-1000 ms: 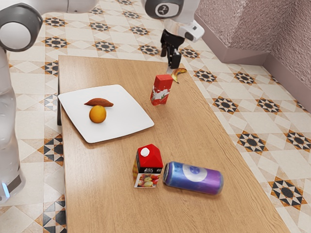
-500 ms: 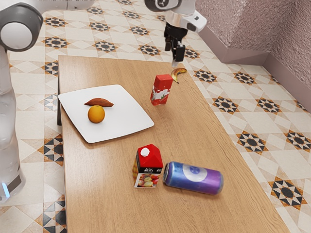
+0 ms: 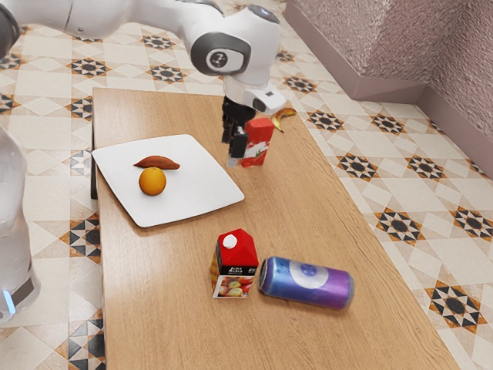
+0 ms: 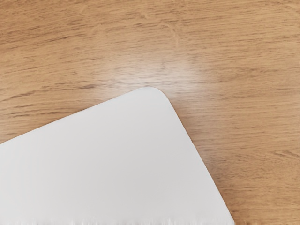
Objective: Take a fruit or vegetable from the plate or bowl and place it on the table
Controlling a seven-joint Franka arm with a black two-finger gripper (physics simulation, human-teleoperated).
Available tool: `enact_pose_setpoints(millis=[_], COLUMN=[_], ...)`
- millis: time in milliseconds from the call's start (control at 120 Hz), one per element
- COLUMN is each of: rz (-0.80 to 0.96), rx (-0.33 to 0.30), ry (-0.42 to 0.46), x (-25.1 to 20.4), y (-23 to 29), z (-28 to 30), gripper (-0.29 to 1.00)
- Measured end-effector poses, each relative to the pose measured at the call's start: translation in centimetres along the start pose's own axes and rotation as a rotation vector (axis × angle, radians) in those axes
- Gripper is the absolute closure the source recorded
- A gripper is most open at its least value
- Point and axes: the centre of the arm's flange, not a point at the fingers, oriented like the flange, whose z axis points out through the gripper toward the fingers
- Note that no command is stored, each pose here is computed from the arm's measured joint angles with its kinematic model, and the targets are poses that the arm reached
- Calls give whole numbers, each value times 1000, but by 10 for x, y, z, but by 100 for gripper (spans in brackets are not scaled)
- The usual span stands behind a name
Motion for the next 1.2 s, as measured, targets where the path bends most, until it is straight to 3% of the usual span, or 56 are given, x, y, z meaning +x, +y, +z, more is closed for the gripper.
enact_pose_setpoints(millis=[283, 550, 708, 900, 1200], rz=[22, 51, 69, 86, 91], rx=[-20, -67, -72, -90, -111], ry=[104, 105, 131, 76, 29], x=[-49, -56, -79, -120, -144], y=[-13, -5, -6, -5, -24], z=[23, 62, 36, 50, 69], gripper=[0, 0, 0, 0, 0])
